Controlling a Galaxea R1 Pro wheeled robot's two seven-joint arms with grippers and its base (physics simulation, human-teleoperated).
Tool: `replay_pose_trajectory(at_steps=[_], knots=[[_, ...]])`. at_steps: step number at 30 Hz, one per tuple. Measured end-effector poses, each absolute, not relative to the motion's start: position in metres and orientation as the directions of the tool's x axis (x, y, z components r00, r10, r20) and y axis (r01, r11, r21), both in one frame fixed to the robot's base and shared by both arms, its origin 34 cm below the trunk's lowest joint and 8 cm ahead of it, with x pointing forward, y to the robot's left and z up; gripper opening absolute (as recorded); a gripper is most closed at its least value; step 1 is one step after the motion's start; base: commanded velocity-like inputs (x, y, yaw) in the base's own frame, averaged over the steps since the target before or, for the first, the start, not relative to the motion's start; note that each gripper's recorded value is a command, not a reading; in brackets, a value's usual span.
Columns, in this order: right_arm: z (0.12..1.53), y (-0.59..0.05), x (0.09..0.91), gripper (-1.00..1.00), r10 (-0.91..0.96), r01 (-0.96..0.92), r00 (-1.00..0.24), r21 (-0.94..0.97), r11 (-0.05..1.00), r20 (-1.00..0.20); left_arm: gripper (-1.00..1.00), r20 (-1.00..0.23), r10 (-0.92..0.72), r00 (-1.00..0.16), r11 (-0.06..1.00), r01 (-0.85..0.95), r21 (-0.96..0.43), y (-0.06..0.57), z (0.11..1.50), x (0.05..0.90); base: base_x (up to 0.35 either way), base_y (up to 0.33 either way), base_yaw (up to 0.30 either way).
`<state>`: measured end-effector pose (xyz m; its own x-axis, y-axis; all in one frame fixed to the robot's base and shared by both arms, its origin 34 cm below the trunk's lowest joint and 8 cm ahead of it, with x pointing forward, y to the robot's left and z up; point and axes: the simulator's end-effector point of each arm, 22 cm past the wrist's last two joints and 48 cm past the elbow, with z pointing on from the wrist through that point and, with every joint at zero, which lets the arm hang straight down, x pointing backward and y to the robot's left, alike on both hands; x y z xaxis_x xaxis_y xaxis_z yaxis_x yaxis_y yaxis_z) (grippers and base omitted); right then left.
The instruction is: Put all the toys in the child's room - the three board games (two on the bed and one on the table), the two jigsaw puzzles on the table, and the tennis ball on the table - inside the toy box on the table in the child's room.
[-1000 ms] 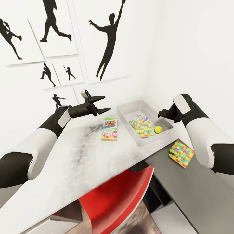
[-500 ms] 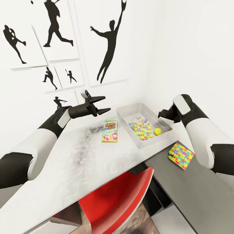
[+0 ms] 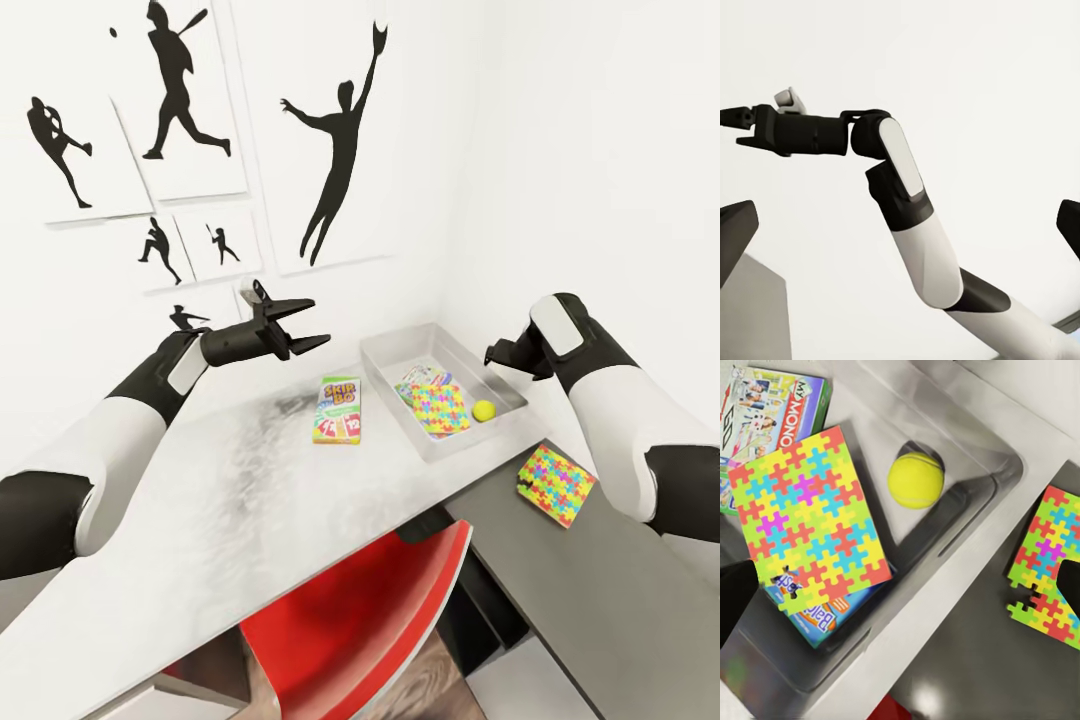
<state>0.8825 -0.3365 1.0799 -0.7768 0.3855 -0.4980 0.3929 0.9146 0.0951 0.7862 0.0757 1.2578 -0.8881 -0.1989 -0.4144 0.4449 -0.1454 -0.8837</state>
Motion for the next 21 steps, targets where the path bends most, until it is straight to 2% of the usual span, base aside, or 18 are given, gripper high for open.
replay_pose_trajectory(at_steps=[13, 21], knots=[[1.096, -0.329, 0.883, 1.0, 0.386, 0.388, -0.762, 0.111, 0.915, -0.52, 1.0, -0.431, -0.205, -0.879, -0.132, 0.461, -0.878, 0.082, 1.268, 0.782, 0.0, 0.0, 0.0], [1.1, -0.329, 0.879, 1.0, 0.387, 0.389, -0.758, 0.114, 0.914, -0.525, 1.0, -0.442, -0.203, -0.874, -0.125, 0.471, -0.873, 0.082, 1.274, 0.778, -0.065, 0.0, 0.0]])
